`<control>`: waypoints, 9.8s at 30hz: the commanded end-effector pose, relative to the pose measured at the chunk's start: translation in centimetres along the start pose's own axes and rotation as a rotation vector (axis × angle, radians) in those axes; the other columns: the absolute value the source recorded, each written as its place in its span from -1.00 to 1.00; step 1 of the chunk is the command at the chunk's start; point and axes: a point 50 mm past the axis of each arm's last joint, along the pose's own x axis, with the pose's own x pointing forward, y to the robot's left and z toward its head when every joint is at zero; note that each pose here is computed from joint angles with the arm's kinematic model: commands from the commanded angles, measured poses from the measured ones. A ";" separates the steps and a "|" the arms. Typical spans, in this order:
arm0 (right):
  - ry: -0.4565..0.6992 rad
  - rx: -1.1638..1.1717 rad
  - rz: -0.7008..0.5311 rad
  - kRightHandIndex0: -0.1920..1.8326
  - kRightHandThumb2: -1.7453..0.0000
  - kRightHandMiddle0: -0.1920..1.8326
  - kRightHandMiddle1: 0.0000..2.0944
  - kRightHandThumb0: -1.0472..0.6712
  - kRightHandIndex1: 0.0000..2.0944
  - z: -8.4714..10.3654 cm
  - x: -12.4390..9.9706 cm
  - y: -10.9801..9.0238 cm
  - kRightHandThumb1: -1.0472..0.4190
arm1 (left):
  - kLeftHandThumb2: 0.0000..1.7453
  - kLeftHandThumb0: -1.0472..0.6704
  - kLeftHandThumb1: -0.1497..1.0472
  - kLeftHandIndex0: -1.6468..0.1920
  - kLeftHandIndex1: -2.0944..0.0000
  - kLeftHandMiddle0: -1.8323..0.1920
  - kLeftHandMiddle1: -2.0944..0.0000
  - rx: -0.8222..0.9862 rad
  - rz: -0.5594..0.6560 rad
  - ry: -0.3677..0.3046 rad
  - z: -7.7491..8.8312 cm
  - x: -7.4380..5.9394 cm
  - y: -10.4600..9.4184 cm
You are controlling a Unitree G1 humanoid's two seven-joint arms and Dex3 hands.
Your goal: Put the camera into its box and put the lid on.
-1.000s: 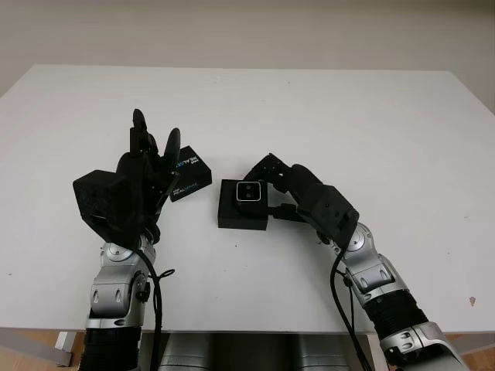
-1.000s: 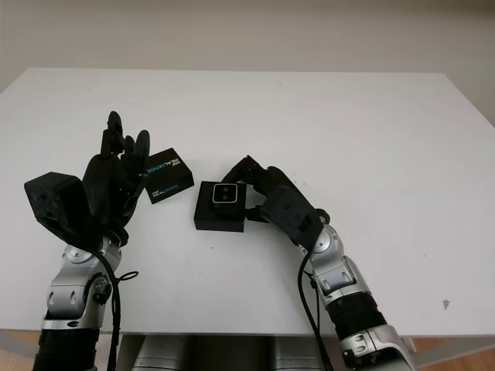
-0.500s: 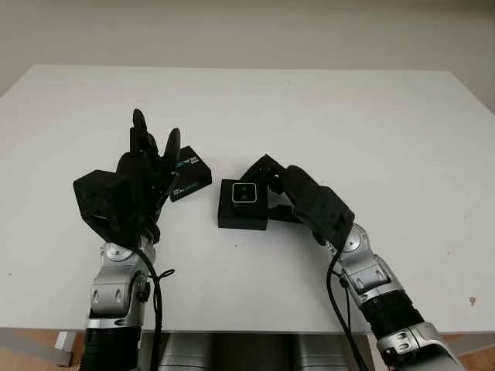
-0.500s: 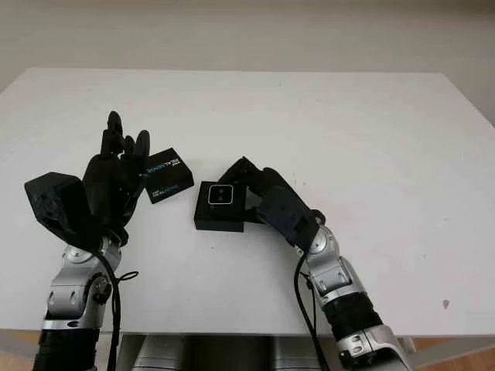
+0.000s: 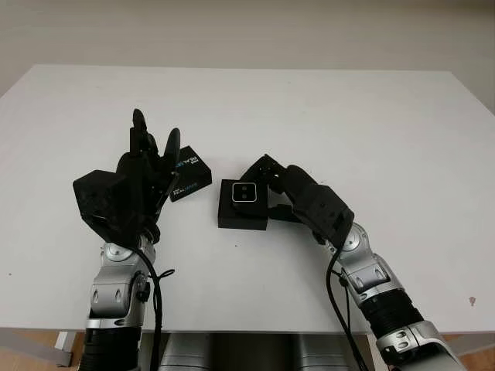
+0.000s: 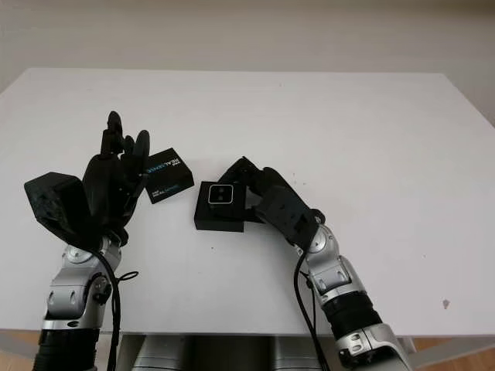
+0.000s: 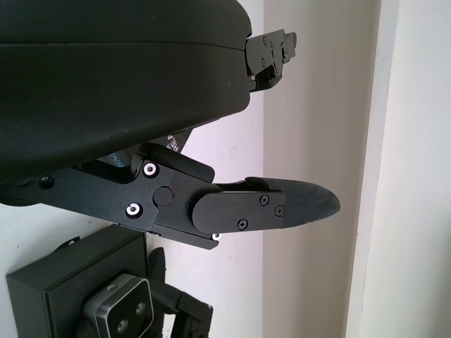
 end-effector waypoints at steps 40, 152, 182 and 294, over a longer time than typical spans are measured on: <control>0.056 -0.035 0.017 -0.51 0.94 -0.60 0.40 -0.34 -0.96 0.0 -0.1 -0.3 -0.89 | -0.53 -0.62 1.00 1.00 1.00 1.00 1.00 0.009 -0.001 -0.021 0.4 -0.2 0.2; -0.380 -1.263 0.494 -0.99 0.19 -1.00 -0.99 -0.93 -0.99 5.2 0.6 2.1 -1.00 | -0.54 -0.63 1.00 1.00 1.00 1.00 1.00 -0.032 0.014 -0.002 0.5 -1.2 -0.6; -0.261 -0.845 0.560 -1.00 0.23 -1.00 -1.00 -0.91 -1.00 4.5 1.5 1.6 -1.00 | -0.55 -0.64 1.00 1.00 1.00 1.00 1.00 -0.013 0.027 -0.010 0.4 -1.4 0.0; -0.113 0.136 -0.263 -1.00 0.09 -1.00 -1.00 -0.73 -1.00 5.3 -5.3 -14.5 -1.00 | -0.94 -0.57 0.75 0.67 0.93 0.77 0.92 1.235 -0.382 0.061 -1.2 7.1 2.8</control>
